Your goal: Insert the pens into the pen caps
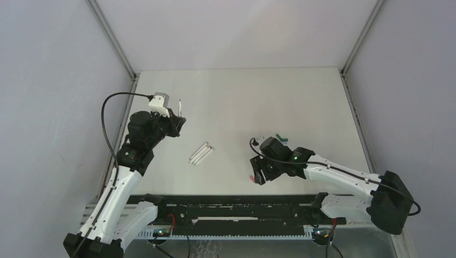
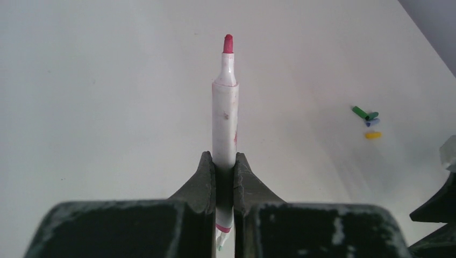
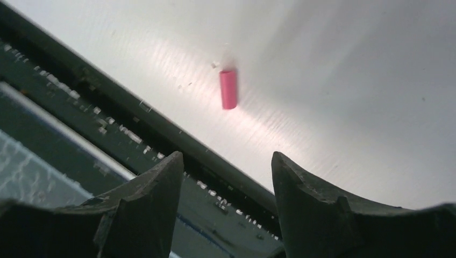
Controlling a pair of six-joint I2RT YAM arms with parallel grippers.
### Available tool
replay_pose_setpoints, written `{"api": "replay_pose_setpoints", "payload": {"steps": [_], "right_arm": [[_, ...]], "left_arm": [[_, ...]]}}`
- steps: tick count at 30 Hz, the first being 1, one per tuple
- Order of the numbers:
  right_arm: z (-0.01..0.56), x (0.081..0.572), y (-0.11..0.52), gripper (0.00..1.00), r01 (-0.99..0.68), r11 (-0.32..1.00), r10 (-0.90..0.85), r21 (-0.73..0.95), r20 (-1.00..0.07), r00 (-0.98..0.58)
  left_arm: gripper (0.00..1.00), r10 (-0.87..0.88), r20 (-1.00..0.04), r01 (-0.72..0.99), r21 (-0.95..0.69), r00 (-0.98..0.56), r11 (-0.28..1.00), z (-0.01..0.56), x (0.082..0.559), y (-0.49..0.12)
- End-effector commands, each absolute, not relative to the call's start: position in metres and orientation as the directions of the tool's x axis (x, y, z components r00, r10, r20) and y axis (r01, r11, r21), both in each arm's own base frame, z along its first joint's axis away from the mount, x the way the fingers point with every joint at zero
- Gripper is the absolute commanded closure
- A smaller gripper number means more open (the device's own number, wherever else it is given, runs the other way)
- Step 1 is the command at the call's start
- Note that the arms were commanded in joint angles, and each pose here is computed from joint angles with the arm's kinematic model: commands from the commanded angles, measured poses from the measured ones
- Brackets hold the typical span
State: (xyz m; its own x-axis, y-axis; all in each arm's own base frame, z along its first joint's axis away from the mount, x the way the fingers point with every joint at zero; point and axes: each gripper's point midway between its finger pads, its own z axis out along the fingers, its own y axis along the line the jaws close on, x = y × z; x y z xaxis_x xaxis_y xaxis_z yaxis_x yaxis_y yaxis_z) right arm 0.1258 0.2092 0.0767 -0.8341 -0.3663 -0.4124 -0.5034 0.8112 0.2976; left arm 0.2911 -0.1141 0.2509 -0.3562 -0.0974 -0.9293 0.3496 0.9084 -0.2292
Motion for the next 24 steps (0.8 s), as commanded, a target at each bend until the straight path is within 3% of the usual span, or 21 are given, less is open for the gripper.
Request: {"api": "replay_pose_setpoints", "payload": {"steps": [1,24], "right_arm": [[0.070,0.155,0.220,0.38,-0.466,0.863,-0.322,0.195,-0.498,-0.805],[0.021,0.161,0.218,0.42,-0.489,0.871,-0.462,-0.035,-0.394,-0.795]], "left_arm": [[1.00,-0.128,-0.956,0.345,-0.217,-0.262,0.913,0.286,0.286,-0.106],[1.00,-0.111,-0.969,0.322,-0.180,-0.220,0.930,0.295,0.281,-0.097]]}}
